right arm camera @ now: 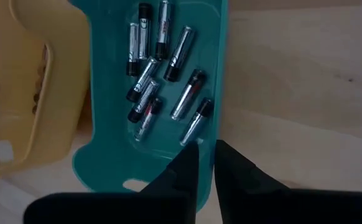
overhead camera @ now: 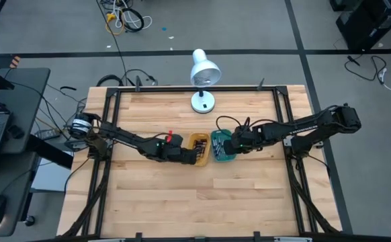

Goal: Sort batteries
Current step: Return to Home Position

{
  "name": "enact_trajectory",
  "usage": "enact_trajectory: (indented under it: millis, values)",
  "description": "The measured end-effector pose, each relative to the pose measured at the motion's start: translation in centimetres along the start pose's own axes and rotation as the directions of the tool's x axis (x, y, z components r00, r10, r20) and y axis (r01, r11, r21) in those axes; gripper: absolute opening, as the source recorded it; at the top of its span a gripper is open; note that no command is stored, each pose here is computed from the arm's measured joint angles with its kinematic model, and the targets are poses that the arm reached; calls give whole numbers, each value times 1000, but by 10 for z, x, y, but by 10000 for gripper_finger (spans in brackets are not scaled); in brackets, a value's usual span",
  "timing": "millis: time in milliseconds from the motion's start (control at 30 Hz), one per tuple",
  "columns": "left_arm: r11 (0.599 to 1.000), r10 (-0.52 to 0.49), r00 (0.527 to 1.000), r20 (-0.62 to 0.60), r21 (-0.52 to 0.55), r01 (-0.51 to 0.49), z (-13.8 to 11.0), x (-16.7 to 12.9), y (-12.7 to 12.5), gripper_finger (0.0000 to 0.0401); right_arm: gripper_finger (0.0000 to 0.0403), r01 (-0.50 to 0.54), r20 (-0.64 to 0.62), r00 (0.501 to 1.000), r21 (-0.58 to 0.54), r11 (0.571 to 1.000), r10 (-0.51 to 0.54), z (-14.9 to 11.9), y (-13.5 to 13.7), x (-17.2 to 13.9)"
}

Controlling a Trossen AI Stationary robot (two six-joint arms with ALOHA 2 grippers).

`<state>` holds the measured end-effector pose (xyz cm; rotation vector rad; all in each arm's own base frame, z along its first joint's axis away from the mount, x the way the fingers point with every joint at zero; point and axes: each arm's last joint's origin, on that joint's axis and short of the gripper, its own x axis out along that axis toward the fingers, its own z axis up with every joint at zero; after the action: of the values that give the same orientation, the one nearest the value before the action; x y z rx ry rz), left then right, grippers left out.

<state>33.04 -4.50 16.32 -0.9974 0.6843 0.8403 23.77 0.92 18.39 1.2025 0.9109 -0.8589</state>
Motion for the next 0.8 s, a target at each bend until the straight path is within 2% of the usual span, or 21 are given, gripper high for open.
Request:
enact_trajectory:
  millis: [167,333,600,800]
  values:
    - [998,-32,999,-4,52,32,-4,-2,-3,34,39,5,-7,1000,14,1000,-5,-7,0,-1]
    - [995,-17,1000,-7,101,18,-2,-4,-1,60,39,39,0,999,13,999,-39,-10,-3,-1]
    - [996,-28,999,16,90,27,8,-9,-2,109,37,14,1,1000,-4,1000,-14,-11,-1,-1]
    - [996,-27,999,24,84,25,8,-9,-2,117,44,4,0,1000,-5,1000,-4,-11,0,-1]
